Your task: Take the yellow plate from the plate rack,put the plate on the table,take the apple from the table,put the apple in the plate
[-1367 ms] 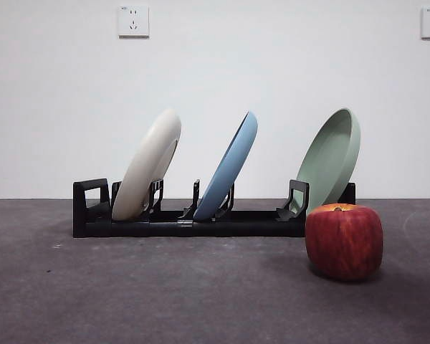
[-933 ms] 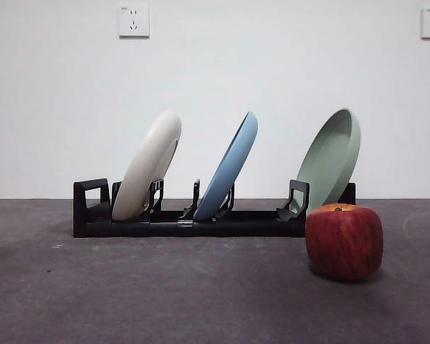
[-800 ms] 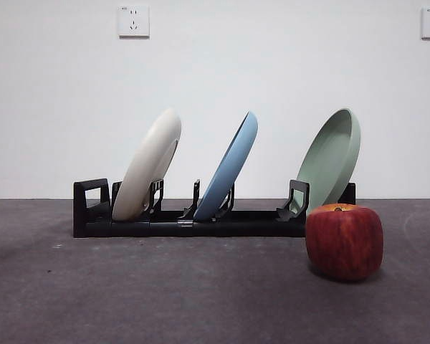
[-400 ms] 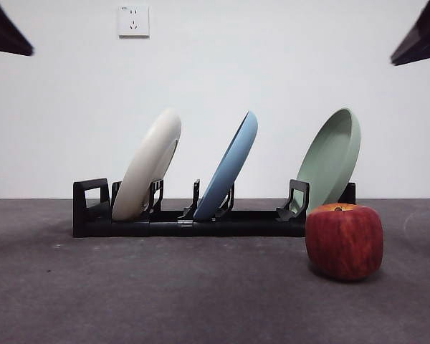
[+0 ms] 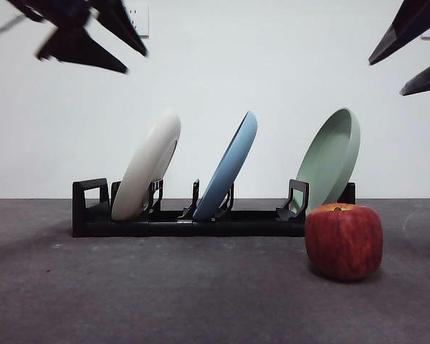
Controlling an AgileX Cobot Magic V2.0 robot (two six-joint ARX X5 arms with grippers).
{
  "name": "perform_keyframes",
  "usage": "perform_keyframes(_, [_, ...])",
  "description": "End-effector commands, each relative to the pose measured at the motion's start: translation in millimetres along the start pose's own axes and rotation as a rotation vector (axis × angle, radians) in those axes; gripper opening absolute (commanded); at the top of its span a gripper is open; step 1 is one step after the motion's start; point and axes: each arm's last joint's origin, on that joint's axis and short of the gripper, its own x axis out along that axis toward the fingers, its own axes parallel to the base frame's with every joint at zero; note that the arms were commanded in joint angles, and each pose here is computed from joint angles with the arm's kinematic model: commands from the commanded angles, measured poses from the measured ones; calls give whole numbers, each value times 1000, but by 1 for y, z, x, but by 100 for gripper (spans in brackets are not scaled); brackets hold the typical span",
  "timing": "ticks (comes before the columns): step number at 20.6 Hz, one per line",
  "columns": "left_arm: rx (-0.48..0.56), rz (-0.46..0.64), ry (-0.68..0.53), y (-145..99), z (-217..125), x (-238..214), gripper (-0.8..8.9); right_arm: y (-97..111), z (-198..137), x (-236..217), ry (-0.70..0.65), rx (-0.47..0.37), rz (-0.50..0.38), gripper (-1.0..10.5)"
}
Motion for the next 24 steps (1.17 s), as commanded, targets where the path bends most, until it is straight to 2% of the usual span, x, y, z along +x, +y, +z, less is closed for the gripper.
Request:
perform_keyframes(1, [27,20,61,-2,2,28,229,0,1,0,0,-10,0,288])
perform_keyframes(6, [43,63,128,-1,-6,67,220,0,1,0,0,-10,-2,285])
perform_keyframes(11, [36,86,157,5,-13,78,205,0,1,0,-1,-10,-6,285])
perform_keyframes(13, [51,81,153,4,-12,78,33,0,1,0,-1,-10,-6,284])
perform_keyframes(14, [65,80,152,4,-12,78,-17,0,1,0,-1,-10,-6,284])
perform_keyframes(16, [69,78,142,4,-10,78,-8,0,1,0,-1,-10,-7,284])
perform_keyframes(20, [82,69,105,-9,4,55,-8,0,1,0,-2,-11,-9,284])
perform_keyframes(24, [106,49,86,-41,32,11,-8,0,1,0,-2,-11,-9,284])
